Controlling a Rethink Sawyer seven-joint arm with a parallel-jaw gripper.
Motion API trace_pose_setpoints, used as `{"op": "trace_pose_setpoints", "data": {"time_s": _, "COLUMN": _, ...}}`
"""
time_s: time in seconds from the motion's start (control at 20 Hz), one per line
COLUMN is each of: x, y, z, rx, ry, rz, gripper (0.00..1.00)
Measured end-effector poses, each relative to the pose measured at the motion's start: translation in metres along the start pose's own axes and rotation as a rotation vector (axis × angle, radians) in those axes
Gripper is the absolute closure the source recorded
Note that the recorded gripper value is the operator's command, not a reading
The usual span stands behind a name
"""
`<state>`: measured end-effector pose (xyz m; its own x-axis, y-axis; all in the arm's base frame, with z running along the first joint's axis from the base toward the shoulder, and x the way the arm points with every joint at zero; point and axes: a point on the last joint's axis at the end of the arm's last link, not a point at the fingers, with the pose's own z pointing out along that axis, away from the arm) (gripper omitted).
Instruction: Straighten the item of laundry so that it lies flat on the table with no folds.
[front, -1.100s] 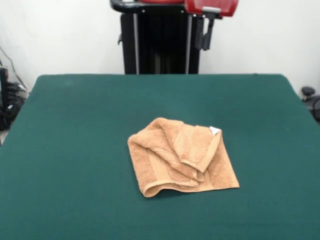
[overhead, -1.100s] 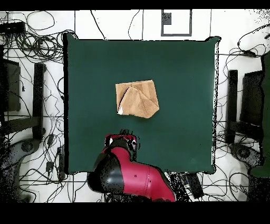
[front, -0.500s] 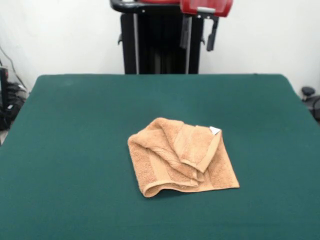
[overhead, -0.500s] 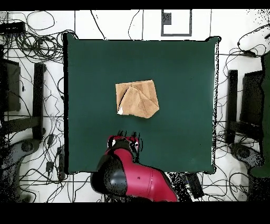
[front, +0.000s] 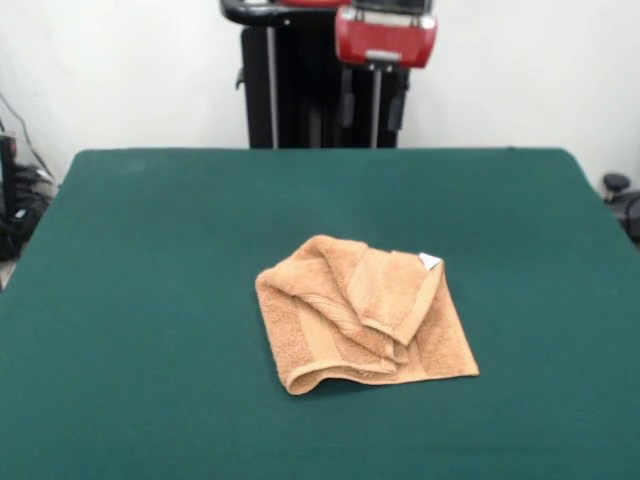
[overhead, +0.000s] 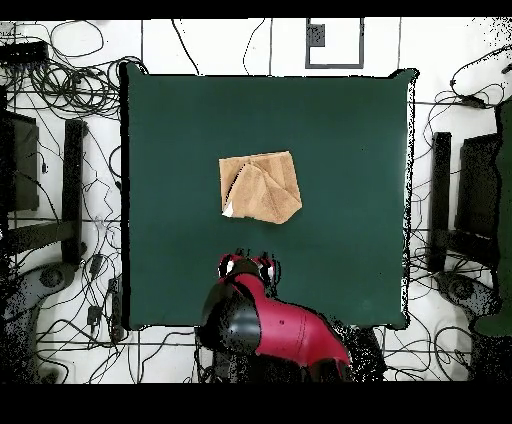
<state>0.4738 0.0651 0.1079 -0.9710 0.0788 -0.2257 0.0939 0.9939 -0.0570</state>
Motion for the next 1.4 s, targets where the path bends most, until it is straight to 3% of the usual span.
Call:
{"op": "trace_pose_setpoints", "data": {"time_s": 0.4, "x": 0.019, "y": 0.012, "z": 0.037, "rx": -0.035, "ry": 0.05, "rz": -0.006, "gripper": 0.0}}
{"op": "trace_pose_setpoints", "data": {"time_s": 0.7, "x": 0.021, "y": 0.027, "z": 0.041, "rx": -0.066, "ry": 0.056, "rz": -0.024, "gripper": 0.0}}
{"op": "trace_pose_setpoints", "data": {"time_s": 1.1, "x": 0.001, "y": 0.035, "z": 0.022, "rx": -0.063, "ry": -0.005, "rz": -0.025, "gripper": 0.0}}
{"op": "trace_pose_setpoints", "data": {"time_s": 1.4, "x": -0.011, "y": 0.049, "z": -0.012, "rx": -0.045, "ry": -0.05, "rz": -0.049, "gripper": 0.0}}
